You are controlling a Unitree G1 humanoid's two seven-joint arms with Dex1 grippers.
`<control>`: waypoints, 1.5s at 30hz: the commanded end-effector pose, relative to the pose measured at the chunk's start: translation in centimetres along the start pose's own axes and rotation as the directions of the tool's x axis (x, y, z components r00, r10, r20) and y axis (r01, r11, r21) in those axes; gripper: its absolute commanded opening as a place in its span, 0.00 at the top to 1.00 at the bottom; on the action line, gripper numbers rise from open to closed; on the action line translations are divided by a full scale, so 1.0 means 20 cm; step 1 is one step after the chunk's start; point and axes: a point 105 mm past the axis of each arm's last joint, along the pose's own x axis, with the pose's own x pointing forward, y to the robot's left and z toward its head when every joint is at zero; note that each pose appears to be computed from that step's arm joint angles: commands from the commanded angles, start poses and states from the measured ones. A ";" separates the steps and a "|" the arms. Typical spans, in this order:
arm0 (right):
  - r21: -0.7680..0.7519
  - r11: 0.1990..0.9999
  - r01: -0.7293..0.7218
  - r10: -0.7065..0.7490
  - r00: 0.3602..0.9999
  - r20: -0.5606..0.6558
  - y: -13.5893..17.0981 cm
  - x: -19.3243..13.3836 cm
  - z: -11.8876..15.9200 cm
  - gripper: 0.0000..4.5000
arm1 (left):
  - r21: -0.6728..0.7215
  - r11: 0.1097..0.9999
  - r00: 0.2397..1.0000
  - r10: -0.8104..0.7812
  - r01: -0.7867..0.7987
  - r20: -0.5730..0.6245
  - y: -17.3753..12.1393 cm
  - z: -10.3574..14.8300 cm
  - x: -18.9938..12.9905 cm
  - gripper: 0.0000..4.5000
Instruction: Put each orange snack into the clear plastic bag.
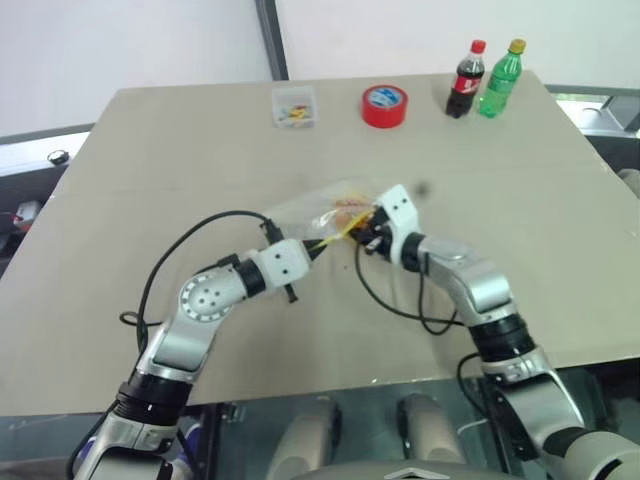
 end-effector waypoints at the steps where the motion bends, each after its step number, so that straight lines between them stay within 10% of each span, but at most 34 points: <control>1: -0.015 0.998 -0.062 0.062 0.996 0.057 0.06 0.06 0.04 0.80 | 0.032 0.999 0.999 -0.004 0.003 0.036 0.00 0.05 0.00 1.00; 8: -0.189 0.982 0.019 -0.002 0.996 0.087 -0.02 0.12 0.02 0.80 | -0.020 0.998 0.998 0.052 -0.052 0.023 0.03 0.04 -0.02 1.00; 12: -0.275 0.960 0.046 -0.004 0.988 0.152 -0.04 0.04 0.10 0.45 | -0.093 0.990 0.994 0.108 -0.107 0.003 0.07 0.02 -0.04 1.00; 23: -0.575 0.813 0.096 -0.030 0.992 0.123 -0.13 -0.28 0.15 0.45 | -0.249 0.945 0.976 0.218 -0.213 -0.010 0.18 -0.01 -0.02 1.00; 45: -0.247 0.969 -0.025 0.035 0.999 0.039 -0.05 -0.01 0.05 0.45 | -0.167 0.986 0.994 0.003 0.015 0.108 -0.05 0.09 -0.08 1.00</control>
